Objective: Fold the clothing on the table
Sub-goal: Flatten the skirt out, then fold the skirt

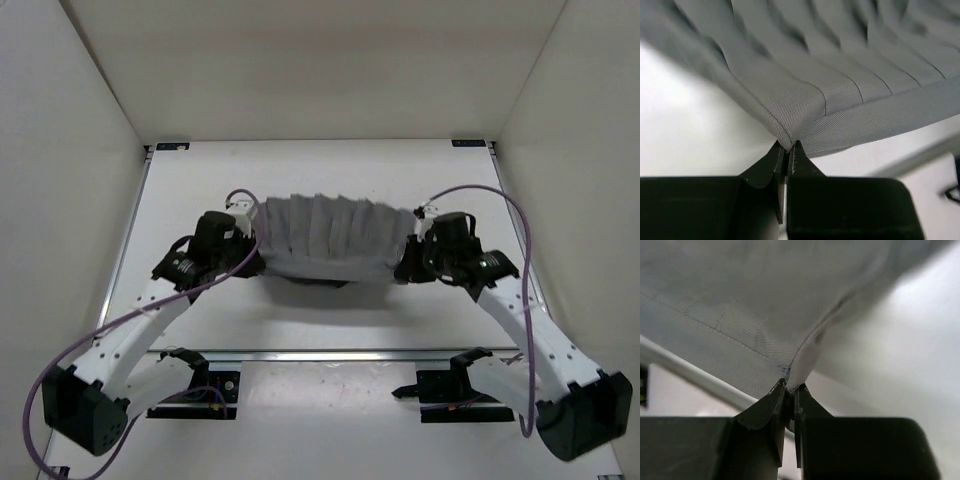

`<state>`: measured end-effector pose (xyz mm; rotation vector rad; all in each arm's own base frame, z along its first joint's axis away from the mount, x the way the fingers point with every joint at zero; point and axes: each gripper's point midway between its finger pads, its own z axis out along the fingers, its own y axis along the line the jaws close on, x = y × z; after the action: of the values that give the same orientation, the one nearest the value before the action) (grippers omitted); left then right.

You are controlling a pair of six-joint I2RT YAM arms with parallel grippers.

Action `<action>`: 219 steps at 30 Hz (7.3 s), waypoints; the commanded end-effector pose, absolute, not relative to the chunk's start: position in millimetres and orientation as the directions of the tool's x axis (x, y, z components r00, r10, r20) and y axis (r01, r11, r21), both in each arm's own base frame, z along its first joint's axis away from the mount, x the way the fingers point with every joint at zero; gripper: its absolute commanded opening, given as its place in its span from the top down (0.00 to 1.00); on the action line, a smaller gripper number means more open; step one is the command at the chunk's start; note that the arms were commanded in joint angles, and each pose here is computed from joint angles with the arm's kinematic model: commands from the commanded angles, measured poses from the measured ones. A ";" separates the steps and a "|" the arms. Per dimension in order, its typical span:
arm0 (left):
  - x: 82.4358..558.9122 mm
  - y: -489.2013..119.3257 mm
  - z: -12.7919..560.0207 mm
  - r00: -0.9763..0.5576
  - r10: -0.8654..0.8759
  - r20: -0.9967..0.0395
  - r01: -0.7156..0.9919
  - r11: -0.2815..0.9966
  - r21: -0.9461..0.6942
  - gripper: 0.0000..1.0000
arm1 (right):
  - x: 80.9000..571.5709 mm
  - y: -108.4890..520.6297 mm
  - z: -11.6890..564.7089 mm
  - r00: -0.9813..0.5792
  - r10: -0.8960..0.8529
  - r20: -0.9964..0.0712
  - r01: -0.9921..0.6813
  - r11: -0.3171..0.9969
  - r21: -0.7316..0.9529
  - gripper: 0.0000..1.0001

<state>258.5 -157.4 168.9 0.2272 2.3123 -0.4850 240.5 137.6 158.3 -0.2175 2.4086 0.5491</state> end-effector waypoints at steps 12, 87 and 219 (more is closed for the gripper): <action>265.9 -129.1 138.9 -0.811 -0.191 -0.553 0.070 0.906 -0.417 1.00 | 271.5 126.0 175.1 -0.773 0.168 -0.612 -0.185 0.863 0.470 1.00; 362.2 -127.2 154.9 -0.784 -0.094 -0.614 0.117 0.948 -0.295 0.07 | 356.0 128.3 165.4 -0.721 0.176 -0.671 -0.215 0.863 0.457 0.23; 292.1 -228.3 31.0 -0.875 -0.155 -0.459 0.139 0.828 -0.543 1.00 | 401.8 270.3 73.2 -0.845 -0.122 -0.520 -0.452 0.681 0.576 1.00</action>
<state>283.1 -246.8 36.3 0.0132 2.5375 -0.9094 391.3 271.4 72.8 -0.4149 2.5133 1.0314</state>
